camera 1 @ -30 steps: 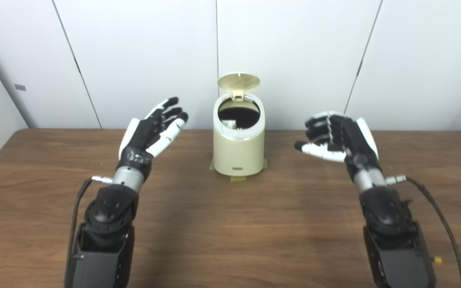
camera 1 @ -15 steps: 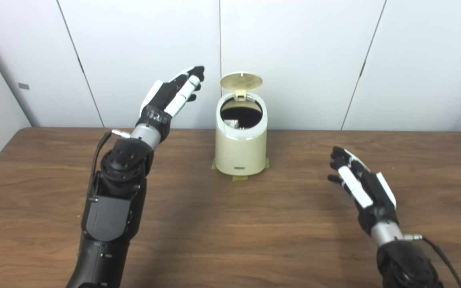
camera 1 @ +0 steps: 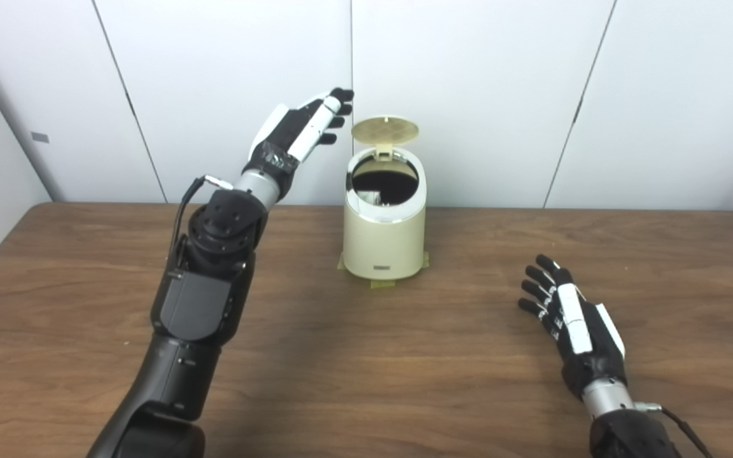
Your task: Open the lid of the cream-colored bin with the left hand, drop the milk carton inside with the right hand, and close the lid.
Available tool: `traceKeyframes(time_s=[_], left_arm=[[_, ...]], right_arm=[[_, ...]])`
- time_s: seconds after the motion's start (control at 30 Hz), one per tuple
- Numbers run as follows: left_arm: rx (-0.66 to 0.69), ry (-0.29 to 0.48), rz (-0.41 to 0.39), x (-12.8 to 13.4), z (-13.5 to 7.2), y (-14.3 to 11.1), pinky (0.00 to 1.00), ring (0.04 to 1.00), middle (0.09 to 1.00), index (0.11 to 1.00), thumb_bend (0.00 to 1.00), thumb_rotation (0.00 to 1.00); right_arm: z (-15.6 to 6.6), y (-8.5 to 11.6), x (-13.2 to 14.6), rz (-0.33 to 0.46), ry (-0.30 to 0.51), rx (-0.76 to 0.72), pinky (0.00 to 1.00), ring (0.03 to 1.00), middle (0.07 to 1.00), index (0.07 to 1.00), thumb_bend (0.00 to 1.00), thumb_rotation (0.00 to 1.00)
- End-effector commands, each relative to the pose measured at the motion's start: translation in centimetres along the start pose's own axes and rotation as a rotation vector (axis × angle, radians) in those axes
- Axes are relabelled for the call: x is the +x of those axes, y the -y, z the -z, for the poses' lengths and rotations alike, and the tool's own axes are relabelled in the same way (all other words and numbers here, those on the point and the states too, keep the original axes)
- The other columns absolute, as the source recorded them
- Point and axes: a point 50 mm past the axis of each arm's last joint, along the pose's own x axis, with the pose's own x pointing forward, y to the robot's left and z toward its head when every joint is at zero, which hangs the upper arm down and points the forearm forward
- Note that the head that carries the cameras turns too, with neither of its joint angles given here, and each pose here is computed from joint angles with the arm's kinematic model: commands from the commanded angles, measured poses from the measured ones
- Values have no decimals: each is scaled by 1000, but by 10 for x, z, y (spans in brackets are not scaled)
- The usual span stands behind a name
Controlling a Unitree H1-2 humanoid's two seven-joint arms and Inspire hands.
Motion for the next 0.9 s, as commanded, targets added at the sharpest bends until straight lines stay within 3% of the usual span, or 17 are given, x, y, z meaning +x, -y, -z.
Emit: traceKeyframes(time_s=[0.0,0.17,0.23,0.37,0.5,0.63,0.87], left_arm=[[69,133,-8,13,-42,-11,899,899,875,893,375,987],[174,133,3,19,-47,-9,923,908,860,889,391,998],[231,133,-3,20,-50,-7,982,910,829,872,389,1000],[425,171,-26,19,-56,-5,978,875,780,828,363,1000],[544,196,-24,17,-57,-6,877,853,785,796,369,1000],[771,247,-25,15,-56,-6,770,806,786,761,372,1000],[1126,343,22,10,-45,-5,808,808,765,719,389,1000]], right_arm=[[-17,-6,3,-14,102,6,808,863,873,944,686,943],[-7,-9,2,-14,105,25,786,852,869,991,685,940],[-5,-10,1,-16,105,31,802,855,870,999,680,933],[2,-10,3,0,93,-8,814,839,866,1000,704,836],[11,-8,6,1,97,-45,812,838,900,1000,633,798],[17,-12,9,35,107,-79,787,818,903,1000,630,774],[18,-23,10,64,108,-110,778,799,888,1000,589,793]])
